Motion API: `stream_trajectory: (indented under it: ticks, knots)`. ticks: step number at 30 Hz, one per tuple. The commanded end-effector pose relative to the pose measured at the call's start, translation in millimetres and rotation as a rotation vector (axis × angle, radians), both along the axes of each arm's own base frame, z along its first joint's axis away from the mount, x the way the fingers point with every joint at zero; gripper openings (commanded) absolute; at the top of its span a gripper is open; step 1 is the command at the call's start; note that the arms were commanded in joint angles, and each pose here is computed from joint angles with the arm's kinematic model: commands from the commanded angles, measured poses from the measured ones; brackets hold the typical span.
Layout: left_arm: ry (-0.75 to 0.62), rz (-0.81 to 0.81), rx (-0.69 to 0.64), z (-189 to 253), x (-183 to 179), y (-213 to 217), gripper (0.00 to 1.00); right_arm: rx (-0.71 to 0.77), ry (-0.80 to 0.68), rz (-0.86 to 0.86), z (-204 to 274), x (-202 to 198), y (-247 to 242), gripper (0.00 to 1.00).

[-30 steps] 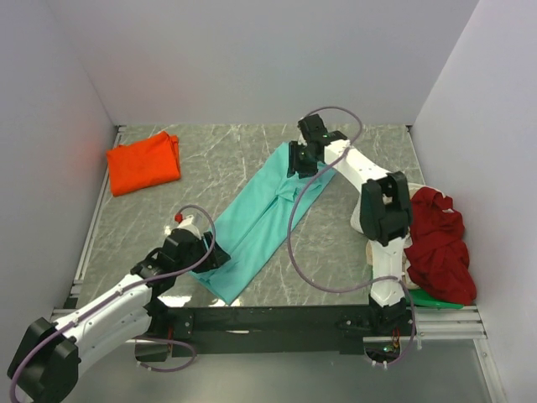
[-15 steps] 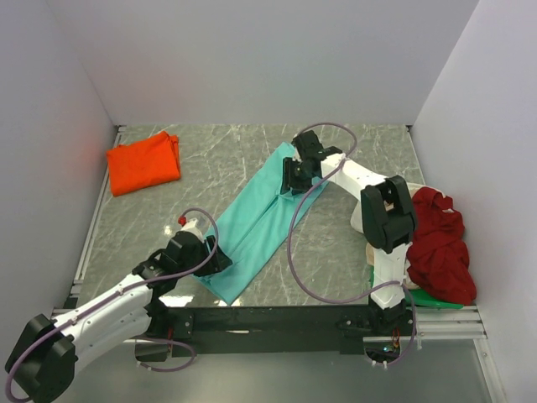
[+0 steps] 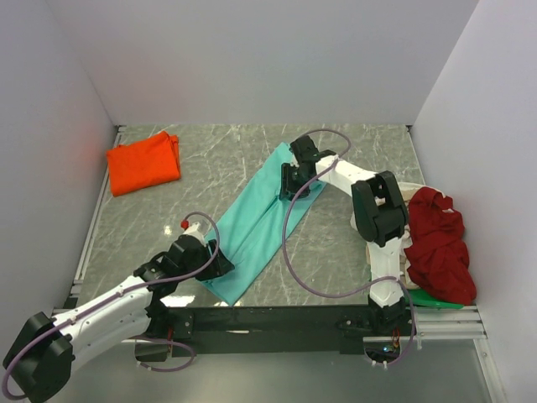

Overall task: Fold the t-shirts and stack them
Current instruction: Fold the tshirt

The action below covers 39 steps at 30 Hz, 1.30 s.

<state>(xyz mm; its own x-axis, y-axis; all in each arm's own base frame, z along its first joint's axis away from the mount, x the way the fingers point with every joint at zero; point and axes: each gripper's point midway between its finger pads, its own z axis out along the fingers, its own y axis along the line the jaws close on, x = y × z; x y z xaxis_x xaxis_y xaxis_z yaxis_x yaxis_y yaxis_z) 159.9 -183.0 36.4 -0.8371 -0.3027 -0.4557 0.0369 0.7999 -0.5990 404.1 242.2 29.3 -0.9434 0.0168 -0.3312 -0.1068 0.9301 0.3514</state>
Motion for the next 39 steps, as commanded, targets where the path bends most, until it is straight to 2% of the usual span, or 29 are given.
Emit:
stream_trajectory:
  ticks: [1, 10, 17, 22, 39]
  knots:
    - [0.009, -0.002, -0.018, -2, -2, -4, 0.59, -0.007, -0.003, -0.008, -3, 10, 4, 0.50]
    - [0.033, 0.016, -0.039, -8, -9, -14, 0.58, -0.065, 0.012, -0.030, -15, 29, -1, 0.50]
    - [0.038, 0.022, -0.111, -1, -18, -34, 0.58, -0.107, -0.023, -0.031, -10, 53, -11, 0.50]
    - [0.027, 0.011, -0.152, 7, -22, -56, 0.59, -0.155, -0.052, -0.024, -7, 69, -22, 0.50]
    - [0.029, -0.163, -0.139, 17, -53, -151, 0.60, -0.187, -0.053, -0.025, -12, 94, -59, 0.50]
